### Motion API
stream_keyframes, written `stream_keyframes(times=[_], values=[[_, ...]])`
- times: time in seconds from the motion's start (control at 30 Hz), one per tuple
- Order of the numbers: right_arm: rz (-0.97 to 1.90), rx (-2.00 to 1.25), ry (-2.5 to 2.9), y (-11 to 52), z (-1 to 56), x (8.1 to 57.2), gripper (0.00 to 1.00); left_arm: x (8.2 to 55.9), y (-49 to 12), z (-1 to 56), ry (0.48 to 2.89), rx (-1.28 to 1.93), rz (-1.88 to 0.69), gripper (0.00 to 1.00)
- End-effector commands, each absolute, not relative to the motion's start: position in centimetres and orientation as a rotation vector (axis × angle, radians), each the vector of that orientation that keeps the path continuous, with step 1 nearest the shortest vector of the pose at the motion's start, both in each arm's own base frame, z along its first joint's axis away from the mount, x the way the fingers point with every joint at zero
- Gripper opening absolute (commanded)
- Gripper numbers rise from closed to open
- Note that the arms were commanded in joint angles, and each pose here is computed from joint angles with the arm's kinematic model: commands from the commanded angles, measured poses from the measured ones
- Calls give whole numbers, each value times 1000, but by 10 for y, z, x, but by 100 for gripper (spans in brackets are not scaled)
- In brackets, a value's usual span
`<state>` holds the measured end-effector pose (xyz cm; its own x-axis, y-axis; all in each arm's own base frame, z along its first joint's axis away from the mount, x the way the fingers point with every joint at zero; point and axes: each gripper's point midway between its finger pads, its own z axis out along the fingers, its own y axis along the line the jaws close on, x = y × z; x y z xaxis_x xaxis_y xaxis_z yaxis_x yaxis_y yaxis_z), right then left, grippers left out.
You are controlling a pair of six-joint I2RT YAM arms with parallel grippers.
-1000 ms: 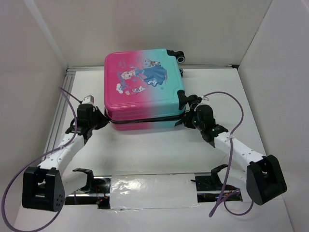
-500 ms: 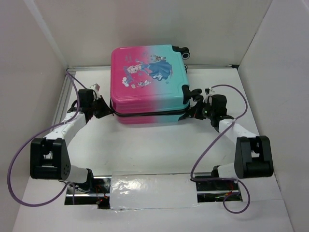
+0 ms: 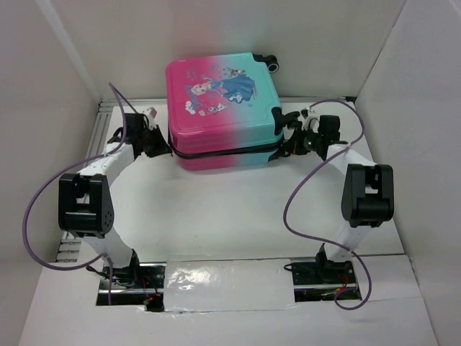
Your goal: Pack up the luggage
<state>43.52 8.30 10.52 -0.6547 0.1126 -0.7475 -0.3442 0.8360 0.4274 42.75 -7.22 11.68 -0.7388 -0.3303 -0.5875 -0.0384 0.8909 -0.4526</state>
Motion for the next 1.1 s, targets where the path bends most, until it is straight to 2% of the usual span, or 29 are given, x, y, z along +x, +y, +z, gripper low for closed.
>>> stream_keyframes(times=[0.0,0.07,0.17,0.27,0.37,0.63,0.7,0.8,0.87,1.03,1.07], values=[[405,-145,2275,-18,81,460,0,463,20,124,2271,-338,-144,0],[641,-165,2254,-14,83,453,0,470,24,127,2265,-292,-135,0],[841,-121,2269,-22,68,450,0,478,32,123,2285,-244,-126,0],[793,-43,2350,-34,51,457,0,482,39,124,2288,-211,-101,0],[716,-46,2341,-36,59,470,0,486,35,125,2280,-146,-145,0],[317,117,2238,-68,111,553,0,522,39,143,2273,-47,-131,0],[317,140,2257,-73,98,567,0,536,40,146,2259,-11,-134,0],[401,86,2241,-61,94,594,0,553,39,157,2227,6,-172,0],[436,39,2212,-48,89,609,0,562,39,143,2257,17,-186,0],[352,-89,2141,-13,92,649,0,593,41,139,2262,-6,-212,0],[269,-71,2098,-19,108,665,0,596,41,132,2270,-20,-219,0]])
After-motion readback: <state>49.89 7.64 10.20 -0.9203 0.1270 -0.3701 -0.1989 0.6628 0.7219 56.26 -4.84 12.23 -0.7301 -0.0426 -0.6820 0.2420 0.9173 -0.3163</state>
